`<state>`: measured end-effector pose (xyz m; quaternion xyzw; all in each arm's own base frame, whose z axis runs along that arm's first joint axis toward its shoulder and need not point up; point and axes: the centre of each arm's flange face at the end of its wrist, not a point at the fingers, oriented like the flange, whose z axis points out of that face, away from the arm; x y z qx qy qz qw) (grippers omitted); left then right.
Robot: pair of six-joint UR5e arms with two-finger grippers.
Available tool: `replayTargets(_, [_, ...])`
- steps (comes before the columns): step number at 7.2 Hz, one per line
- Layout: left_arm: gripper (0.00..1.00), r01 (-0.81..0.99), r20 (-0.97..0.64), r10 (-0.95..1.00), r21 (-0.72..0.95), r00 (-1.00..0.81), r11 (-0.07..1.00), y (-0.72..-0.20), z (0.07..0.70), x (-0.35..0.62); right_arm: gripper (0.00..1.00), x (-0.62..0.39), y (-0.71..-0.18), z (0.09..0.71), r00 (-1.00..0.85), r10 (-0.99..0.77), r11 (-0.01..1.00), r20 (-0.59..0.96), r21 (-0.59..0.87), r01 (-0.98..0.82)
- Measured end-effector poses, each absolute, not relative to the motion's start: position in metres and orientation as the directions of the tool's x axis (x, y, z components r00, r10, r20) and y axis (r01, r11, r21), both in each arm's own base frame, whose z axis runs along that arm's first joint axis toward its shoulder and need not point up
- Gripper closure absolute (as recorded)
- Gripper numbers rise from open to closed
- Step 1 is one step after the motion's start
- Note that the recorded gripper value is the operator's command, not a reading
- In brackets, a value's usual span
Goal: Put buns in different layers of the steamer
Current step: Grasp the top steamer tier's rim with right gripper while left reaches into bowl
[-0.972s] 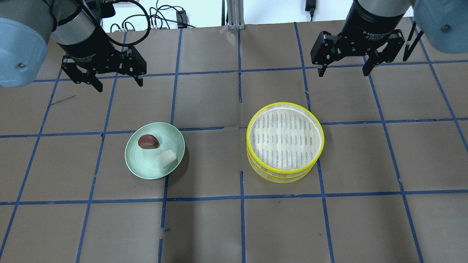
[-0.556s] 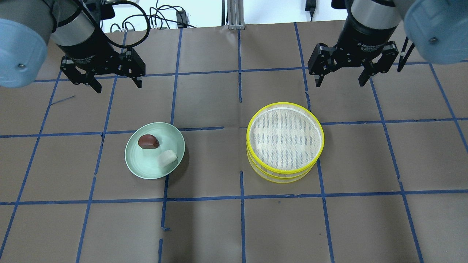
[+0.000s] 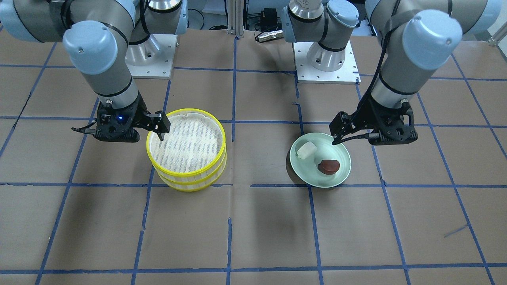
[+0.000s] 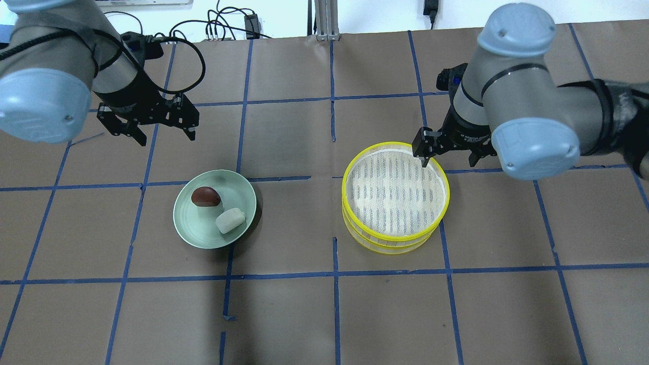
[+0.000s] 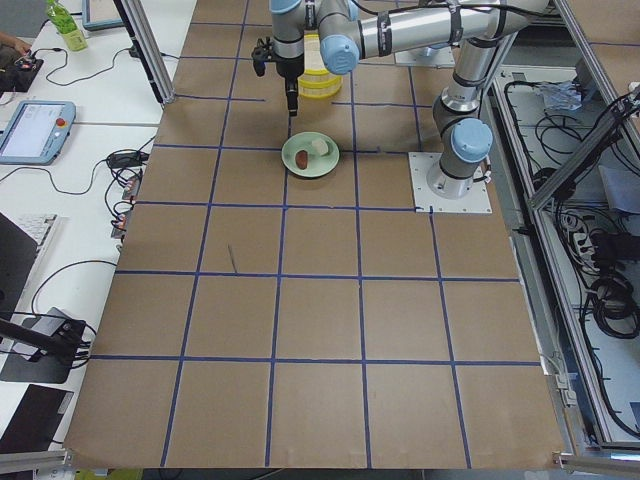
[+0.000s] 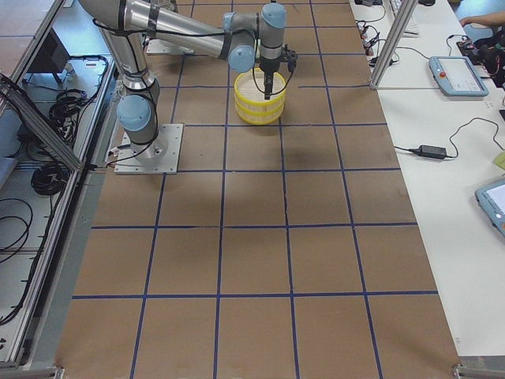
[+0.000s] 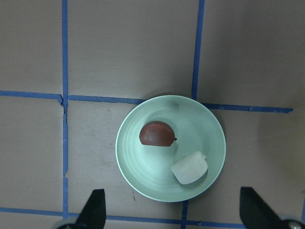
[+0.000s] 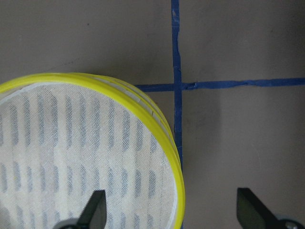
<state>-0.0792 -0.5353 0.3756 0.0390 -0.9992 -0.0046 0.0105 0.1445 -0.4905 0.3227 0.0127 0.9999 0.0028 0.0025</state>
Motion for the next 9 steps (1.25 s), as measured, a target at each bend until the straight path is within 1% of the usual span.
replayTargets(1, [0.00,-0.090,0.050,-0.091,0.018,-0.995,0.996,-0.543,0.340,-0.084,0.19,0.143,-0.491,0.308,-1.000,0.022,1.000,0.003,0.002,0.022])
replayTargets(2, [0.00,-0.112,0.069,-0.114,0.033,-0.991,0.993,-0.545,0.315,-0.092,0.24,0.142,-0.491,0.301,-1.000,0.020,1.000,0.012,0.006,0.021])
replayTargets(3, [0.00,-0.123,0.075,-0.127,0.056,-0.989,0.991,-0.540,0.295,-0.101,0.31,0.142,-0.491,0.296,-1.000,0.020,1.000,0.016,0.013,0.020])
replayTargets(4, [0.00,-0.123,0.076,-0.129,0.071,-0.989,0.990,-0.535,0.277,-0.107,0.34,0.142,-0.490,0.292,-1.000,0.019,1.000,0.017,0.021,0.020])
replayTargets(6, [0.01,-0.121,0.077,-0.126,0.068,-0.989,0.990,-0.528,0.243,-0.111,0.46,0.142,-0.485,0.283,-1.000,0.019,0.999,0.016,0.040,0.020])
replayTargets(8, [0.02,-0.117,0.073,-0.123,0.088,-0.990,0.989,-0.518,0.221,-0.115,0.72,0.142,-0.482,0.280,-1.000,0.019,0.999,0.014,0.048,0.020])
replayTargets(9, [0.02,-0.116,0.072,-0.123,0.097,-0.990,0.988,-0.512,0.212,-0.118,0.89,0.142,-0.482,0.279,-1.000,0.019,0.999,0.016,0.050,0.020])
